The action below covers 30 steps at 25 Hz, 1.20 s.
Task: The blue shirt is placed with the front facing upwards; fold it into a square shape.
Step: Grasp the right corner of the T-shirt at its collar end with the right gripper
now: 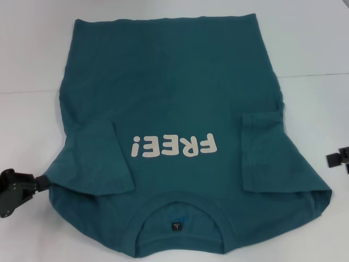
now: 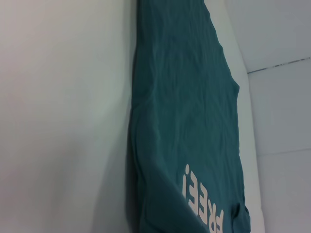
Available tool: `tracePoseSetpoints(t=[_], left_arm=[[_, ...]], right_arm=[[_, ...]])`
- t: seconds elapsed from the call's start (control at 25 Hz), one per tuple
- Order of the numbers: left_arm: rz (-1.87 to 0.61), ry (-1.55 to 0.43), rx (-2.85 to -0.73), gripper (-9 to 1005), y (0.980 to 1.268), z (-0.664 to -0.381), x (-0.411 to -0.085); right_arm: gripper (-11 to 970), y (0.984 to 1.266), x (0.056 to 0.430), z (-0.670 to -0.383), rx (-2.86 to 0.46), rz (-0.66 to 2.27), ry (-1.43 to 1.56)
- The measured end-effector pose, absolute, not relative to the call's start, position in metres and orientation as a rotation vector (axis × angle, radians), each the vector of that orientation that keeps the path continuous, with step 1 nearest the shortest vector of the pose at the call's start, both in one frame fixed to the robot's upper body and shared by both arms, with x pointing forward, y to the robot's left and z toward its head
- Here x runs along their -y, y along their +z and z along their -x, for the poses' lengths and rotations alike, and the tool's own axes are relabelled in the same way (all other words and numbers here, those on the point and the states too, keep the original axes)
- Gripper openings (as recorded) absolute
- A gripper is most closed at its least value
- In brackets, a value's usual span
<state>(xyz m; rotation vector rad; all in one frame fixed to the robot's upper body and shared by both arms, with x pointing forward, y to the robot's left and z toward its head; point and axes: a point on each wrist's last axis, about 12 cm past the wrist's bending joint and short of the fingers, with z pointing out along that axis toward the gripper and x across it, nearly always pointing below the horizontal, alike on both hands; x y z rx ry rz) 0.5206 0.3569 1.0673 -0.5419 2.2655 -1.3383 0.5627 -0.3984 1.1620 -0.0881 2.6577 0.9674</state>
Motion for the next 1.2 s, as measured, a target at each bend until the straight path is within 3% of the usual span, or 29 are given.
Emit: tracePoseSetpoints(t=[0.36,1.2], left_arm=[[0.543,-1.338,-2.255,0,1.069,-0.525,-0.355],[0.555,-1.340,-2.247,1,1.068,-0.524,-0.355]], right_arm=[[906,1.148,0.410,-0.552,-2.756,-0.017,0.858],[906,1.124,0.370,-0.576,-2.797,-0.022,0.724]])
